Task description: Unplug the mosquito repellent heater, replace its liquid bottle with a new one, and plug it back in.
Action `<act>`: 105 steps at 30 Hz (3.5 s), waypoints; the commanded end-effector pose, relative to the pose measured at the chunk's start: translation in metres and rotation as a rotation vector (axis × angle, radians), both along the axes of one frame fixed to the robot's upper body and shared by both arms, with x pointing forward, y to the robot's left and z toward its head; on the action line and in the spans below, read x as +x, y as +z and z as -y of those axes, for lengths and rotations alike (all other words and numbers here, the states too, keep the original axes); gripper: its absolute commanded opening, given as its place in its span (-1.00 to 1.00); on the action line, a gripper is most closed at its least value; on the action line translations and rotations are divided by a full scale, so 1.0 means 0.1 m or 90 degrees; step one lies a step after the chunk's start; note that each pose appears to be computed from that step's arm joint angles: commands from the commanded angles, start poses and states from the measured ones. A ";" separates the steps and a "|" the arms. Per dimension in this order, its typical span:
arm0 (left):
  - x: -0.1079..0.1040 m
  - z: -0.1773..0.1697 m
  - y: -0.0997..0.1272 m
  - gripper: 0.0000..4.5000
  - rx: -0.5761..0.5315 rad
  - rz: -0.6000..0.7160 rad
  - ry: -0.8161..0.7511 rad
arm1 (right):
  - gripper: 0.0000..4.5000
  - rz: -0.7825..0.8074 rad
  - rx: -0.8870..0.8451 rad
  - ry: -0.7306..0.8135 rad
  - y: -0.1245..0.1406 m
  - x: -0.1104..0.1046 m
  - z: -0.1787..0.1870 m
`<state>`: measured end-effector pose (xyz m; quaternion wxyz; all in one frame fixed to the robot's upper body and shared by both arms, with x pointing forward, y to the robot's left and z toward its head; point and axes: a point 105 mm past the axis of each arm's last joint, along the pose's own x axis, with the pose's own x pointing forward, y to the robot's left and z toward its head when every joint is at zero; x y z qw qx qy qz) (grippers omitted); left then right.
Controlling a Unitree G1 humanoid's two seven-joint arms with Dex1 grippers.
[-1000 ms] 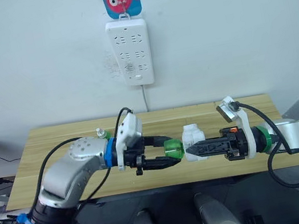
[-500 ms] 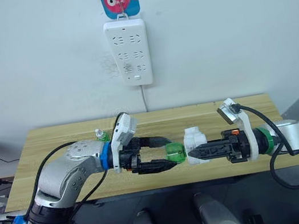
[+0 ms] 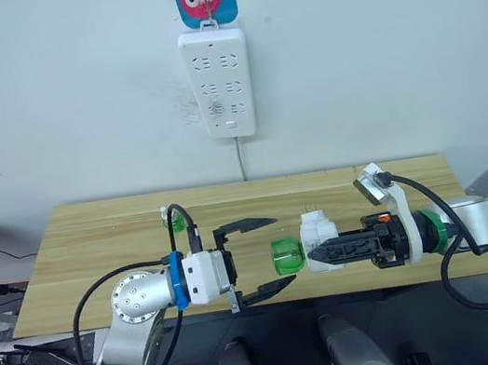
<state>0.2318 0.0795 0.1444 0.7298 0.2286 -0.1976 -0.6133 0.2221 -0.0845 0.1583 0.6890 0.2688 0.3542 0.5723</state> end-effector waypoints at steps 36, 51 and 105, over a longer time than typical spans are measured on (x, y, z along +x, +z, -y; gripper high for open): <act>-0.11 -0.08 0.12 0.00 0.058 -0.645 -0.061 | 0.36 0.034 0.005 0.031 0.03 -0.08 -0.05; 0.00 -0.24 -0.23 1.00 0.132 -0.141 0.030 | 0.36 0.023 0.017 0.011 0.06 -0.04 -0.03; -0.19 -0.41 0.24 -0.03 0.023 -0.763 -0.076 | 0.36 0.054 -0.040 0.013 -0.03 -0.04 0.09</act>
